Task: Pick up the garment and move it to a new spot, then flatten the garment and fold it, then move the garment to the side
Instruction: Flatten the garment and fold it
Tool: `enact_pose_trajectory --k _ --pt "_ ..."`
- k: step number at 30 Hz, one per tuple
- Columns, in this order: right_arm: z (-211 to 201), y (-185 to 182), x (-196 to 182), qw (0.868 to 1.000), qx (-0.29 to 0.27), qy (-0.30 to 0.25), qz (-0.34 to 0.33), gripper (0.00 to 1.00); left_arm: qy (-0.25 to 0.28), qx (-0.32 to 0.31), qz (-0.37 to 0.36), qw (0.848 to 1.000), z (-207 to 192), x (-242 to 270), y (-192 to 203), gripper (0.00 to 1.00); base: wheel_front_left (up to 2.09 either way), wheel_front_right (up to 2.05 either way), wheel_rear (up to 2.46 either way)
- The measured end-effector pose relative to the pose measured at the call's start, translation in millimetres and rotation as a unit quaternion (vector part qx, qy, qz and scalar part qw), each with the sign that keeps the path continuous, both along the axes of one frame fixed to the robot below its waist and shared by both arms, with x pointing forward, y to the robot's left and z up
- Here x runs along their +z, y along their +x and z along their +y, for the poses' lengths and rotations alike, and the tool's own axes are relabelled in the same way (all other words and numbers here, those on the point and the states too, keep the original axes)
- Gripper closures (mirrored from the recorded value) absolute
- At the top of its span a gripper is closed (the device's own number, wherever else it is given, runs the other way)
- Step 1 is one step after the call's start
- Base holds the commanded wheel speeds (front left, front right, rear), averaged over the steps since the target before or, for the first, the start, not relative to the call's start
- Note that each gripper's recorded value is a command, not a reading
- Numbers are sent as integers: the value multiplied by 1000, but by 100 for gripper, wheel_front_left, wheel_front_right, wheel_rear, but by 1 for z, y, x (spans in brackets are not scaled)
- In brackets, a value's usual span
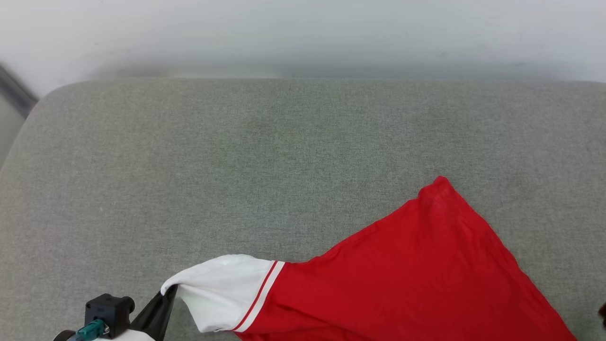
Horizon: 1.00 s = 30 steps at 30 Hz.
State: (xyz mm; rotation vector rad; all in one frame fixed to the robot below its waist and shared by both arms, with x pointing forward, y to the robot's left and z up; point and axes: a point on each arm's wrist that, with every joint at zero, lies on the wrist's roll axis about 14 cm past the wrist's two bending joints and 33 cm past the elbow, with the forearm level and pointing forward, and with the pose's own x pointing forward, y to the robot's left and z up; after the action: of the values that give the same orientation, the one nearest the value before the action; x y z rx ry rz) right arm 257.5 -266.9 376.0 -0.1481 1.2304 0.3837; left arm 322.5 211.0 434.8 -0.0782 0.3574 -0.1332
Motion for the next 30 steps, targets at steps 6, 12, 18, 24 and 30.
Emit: enact_pose_trajectory --k 6,12,18,24,30 --pt "11 76 67 990 35 0 -139 0 -1 1 -1 1000 0 1 -1 100 0 0 0" --pt "35 139 127 970 90 -11 -227 0 2 0 -5 1000 0 1 5 100 0 0 0" --pt "66 182 128 969 133 -28 -205 0 5 3 -3 1000 2 -2 17 100 0 0 0" --pt "98 220 97 976 151 -41 -153 0 4 5 1 1000 2 -8 27 100 0 0 0" --pt "129 236 54 977 176 -41 -110 0 11 11 10 1000 7 -16 34 100 0 0 0"
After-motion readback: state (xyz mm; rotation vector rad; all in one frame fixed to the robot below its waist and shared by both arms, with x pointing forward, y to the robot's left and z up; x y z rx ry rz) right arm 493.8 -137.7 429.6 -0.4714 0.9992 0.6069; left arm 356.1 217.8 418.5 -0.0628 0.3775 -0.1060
